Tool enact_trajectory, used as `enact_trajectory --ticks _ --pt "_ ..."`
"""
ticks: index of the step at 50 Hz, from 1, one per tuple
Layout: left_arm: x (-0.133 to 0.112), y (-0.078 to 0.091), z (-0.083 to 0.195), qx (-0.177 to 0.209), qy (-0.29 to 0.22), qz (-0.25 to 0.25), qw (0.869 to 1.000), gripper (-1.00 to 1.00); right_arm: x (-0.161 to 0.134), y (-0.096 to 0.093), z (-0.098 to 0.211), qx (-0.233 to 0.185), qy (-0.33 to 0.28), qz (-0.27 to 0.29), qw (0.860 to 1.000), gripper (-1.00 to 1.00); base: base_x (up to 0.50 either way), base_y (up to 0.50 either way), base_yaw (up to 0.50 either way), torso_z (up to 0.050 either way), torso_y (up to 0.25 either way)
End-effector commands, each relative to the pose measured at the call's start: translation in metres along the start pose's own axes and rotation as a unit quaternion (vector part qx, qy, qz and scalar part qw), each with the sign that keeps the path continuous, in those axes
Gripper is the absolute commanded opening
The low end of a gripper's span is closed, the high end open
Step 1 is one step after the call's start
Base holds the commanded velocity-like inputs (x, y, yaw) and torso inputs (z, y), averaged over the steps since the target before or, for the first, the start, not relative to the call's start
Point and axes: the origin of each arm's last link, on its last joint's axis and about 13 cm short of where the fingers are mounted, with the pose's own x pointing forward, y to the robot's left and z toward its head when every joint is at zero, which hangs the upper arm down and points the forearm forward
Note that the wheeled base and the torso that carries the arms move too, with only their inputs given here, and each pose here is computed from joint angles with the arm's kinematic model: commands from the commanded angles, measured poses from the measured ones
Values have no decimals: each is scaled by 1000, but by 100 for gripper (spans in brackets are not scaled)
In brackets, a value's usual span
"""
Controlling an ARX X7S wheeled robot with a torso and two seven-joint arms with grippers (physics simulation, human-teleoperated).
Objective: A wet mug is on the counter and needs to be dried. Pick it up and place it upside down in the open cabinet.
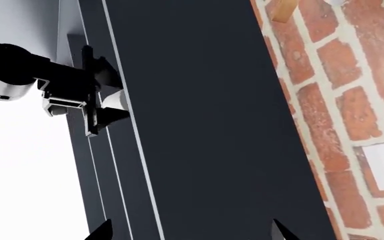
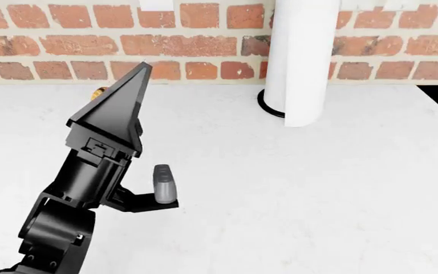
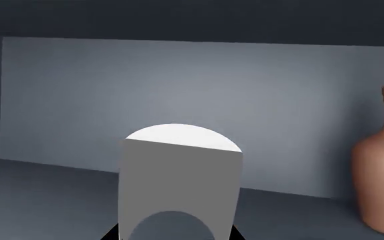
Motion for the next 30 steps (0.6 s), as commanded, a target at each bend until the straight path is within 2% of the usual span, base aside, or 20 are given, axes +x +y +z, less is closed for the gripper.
enact_trajectory --ticks 1,18,30 --pt "-4 -1 0 -5 4 0 1000 100 15 3 -14 -28 17 -8 999 -100 0 0 0 0 0" --pt "-6 -4 4 -11 5 -2 1000 100 18 4 -43 -53 73 8 996 -100 0 0 0 1 0" --pt "-7 -6 5 -13 5 -2 1000 100 18 3 -53 -55 89 6 994 -100 -1 0 -2 0 0"
